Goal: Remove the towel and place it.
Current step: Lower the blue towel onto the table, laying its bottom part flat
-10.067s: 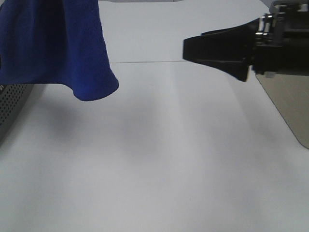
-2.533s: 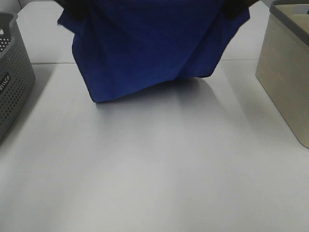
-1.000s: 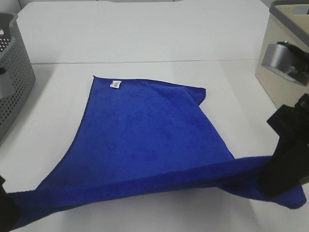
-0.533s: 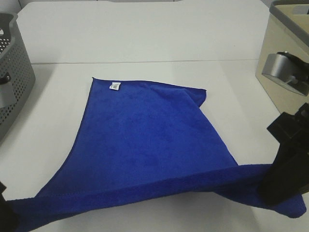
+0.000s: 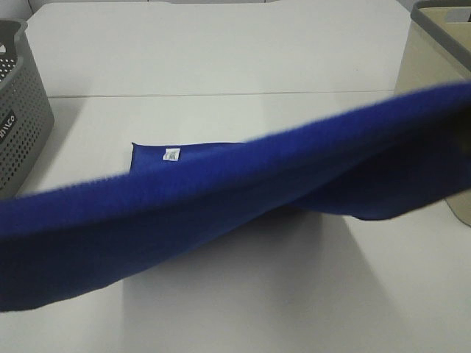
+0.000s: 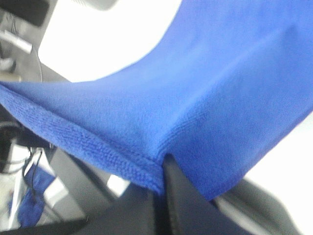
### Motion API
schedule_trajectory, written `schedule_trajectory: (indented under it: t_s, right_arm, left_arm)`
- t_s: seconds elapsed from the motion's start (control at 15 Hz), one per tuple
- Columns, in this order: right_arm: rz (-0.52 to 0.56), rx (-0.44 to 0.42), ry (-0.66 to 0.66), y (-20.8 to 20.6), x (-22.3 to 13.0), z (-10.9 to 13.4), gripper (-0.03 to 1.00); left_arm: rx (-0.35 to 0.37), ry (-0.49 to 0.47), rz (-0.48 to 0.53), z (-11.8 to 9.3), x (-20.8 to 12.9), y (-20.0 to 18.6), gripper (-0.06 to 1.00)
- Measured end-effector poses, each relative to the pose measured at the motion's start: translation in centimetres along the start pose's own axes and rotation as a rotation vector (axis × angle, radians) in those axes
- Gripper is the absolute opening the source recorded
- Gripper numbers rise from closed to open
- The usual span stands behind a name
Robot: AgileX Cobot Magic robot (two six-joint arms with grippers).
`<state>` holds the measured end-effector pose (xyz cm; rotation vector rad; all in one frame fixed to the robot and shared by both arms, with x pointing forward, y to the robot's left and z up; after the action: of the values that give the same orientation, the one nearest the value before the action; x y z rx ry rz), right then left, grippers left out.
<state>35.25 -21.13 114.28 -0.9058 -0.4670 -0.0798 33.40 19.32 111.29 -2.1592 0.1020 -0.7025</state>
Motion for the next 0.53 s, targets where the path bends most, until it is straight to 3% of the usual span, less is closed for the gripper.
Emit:
schedule_trajectory:
  t_s: [0.13,0.2,0.27,0.4,0.53]
  right_arm:
    - [-0.146,-0.012,-0.115,-4.0,1.4,2.4,0.02]
    - [-0.242,-0.036,-0.212,-6.7,2.9,4.0,0.02]
    - [-0.264,-0.050,-0.241,-7.3,3.8,4.4,0.02]
    - [-0.237,-0.072,-0.277,-6.5,6.4,4.2,0.02]
    - [-0.184,-0.106,-0.314,-4.2,9.3,3.0,0.02]
  left_arm:
    - [-0.018,0.082,-0.161,-2.1,0.8,-3.6,0.00]
    - [0.037,0.167,-0.299,-3.4,2.2,-6.9,0.00]
    - [0.091,0.204,-0.356,-3.6,3.0,-8.3,0.00]
    - [0.237,0.256,-0.397,-3.1,4.9,-9.5,0.00]
    - [0.411,0.282,-0.335,-1.1,7.6,-8.2,0.00]
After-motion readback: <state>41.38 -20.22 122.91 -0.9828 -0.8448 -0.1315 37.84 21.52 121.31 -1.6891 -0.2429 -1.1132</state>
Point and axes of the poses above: a point on each arm's last joint axis where the gripper is mounted, y pointing out along that axis toward the gripper, z along the wrist's bending axis when the last joint is at zero, x = y × z, the point moved 1 cm from there along y, pointing out along that axis toward the gripper, and after that the axes turned 7 degrees about y, right-handed, at the moved point
